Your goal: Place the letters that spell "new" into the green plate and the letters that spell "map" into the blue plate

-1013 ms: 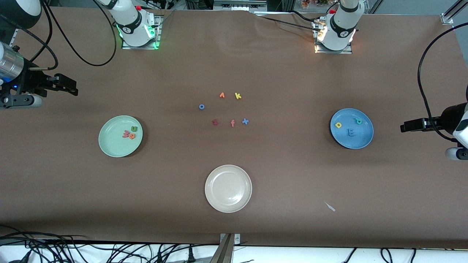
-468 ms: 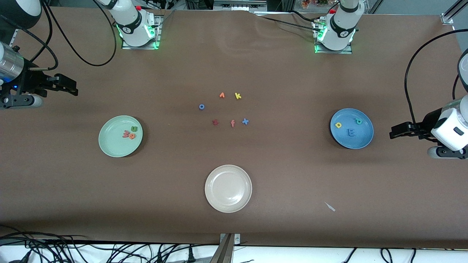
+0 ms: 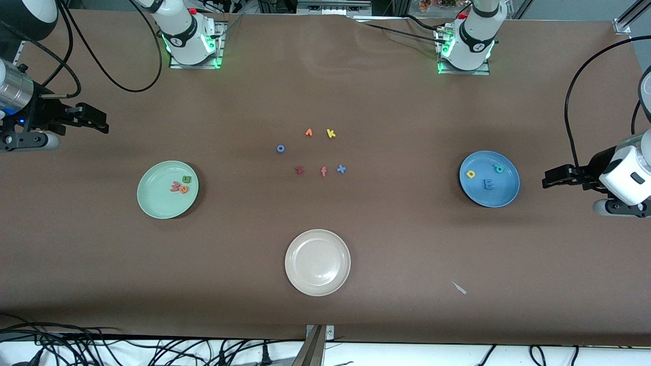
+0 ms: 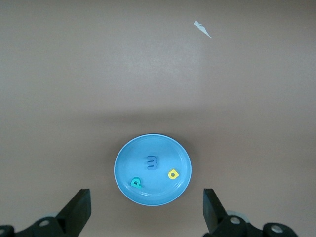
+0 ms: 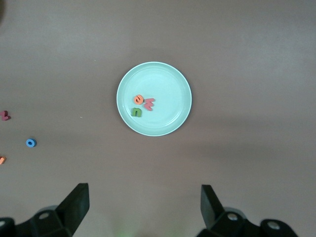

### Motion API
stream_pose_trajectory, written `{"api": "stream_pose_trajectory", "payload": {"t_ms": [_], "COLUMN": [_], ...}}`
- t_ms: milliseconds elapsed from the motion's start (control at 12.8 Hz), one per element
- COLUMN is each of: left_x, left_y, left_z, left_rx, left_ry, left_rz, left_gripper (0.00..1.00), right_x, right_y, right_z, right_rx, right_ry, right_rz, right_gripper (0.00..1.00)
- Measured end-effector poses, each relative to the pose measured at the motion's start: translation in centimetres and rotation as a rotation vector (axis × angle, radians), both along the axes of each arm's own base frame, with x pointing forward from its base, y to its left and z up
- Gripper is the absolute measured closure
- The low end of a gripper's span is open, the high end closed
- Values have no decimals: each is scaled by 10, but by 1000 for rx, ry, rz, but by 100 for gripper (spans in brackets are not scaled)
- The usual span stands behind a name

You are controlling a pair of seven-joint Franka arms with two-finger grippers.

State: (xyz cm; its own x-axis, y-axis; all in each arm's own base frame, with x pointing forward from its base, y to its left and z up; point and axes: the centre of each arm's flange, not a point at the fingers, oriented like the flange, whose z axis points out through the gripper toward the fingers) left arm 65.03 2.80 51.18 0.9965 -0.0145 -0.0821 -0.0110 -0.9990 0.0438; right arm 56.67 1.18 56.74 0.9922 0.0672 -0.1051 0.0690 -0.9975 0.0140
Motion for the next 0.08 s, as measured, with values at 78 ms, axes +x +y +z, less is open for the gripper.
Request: {"api": "stream_pose_trajectory", "payload": {"t_ms": [78], "left_x": [0], "left_y": [0], "left_z": [0], "left_rx": [0], "left_ry": [2], "left_rz": [-1], "left_gripper": [0], "right_x": [0], "right_y": [0], "right_z": [0], "right_rx": [0], "right_ry": [0], "right_rz": [0], "right_gripper": [0]}}
